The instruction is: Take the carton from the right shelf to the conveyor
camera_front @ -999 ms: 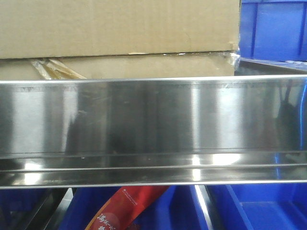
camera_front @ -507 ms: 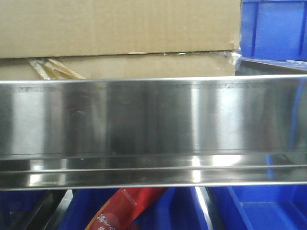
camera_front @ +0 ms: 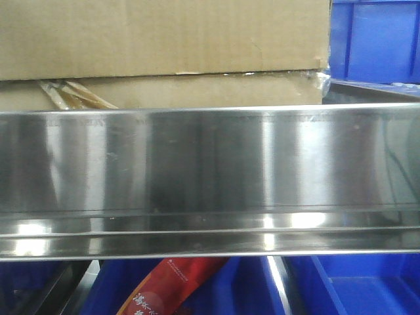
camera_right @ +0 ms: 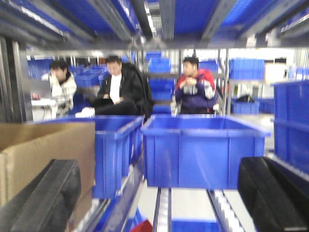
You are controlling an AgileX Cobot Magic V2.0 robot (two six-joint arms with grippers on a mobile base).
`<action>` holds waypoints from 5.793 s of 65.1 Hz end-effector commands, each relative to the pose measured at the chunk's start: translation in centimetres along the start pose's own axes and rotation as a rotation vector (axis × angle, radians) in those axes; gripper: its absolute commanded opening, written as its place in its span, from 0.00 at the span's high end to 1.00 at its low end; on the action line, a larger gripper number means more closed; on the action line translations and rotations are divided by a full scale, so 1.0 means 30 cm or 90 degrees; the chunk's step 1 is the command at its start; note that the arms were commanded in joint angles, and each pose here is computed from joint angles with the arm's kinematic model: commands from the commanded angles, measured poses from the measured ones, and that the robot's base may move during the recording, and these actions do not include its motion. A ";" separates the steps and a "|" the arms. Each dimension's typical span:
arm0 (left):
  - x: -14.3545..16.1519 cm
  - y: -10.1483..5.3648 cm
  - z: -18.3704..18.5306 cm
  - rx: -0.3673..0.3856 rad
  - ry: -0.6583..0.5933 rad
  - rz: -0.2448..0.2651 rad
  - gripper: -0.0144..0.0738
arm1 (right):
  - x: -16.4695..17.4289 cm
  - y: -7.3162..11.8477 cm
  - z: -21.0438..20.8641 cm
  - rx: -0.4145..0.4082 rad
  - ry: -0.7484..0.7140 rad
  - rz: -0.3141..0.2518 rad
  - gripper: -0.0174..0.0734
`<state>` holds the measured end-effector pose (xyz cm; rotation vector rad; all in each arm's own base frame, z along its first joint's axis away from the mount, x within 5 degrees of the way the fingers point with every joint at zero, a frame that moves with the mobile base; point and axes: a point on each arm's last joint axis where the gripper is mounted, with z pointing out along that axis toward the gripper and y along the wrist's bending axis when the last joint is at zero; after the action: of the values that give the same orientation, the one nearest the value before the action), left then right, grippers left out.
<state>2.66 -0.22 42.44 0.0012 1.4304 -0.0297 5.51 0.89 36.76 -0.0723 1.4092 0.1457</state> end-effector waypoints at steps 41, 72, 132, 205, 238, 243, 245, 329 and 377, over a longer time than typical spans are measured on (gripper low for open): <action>-0.101 -0.244 0.470 0.324 0.263 0.060 0.23 | -0.255 0.193 0.361 -0.247 0.201 0.018 0.19; -0.197 -0.217 0.759 0.019 0.446 0.032 0.23 | -0.375 0.285 0.708 -0.205 0.423 -0.001 0.19; 0.093 -0.171 1.072 -0.071 0.611 0.021 0.23 | -0.039 0.424 1.033 -0.177 0.661 -0.001 0.19; 0.087 -0.117 1.073 -0.065 0.619 -0.025 0.85 | -0.061 0.420 1.020 -0.177 0.651 0.002 0.87; -0.066 -0.144 0.763 -0.013 0.565 -0.052 0.86 | -0.232 0.335 0.803 -0.170 0.591 -0.006 0.87; -0.038 -0.157 0.737 -0.002 0.585 -0.051 0.86 | -0.233 0.320 0.763 -0.168 0.596 -0.008 0.87; -0.030 -0.166 0.729 0.006 0.592 -0.051 0.86 | -0.225 0.316 0.750 -0.168 0.603 -0.009 0.87; -0.146 -0.308 0.675 0.063 0.507 -0.052 0.86 | -0.317 0.260 0.583 -0.177 0.553 0.003 0.87; -0.146 -0.308 0.675 0.063 0.507 -0.052 0.86 | -0.324 0.262 0.591 -0.179 0.531 0.007 0.87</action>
<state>22.21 -9.42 49.11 0.0229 2.2610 -0.1304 20.14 10.63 48.71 -0.4042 2.2899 0.3338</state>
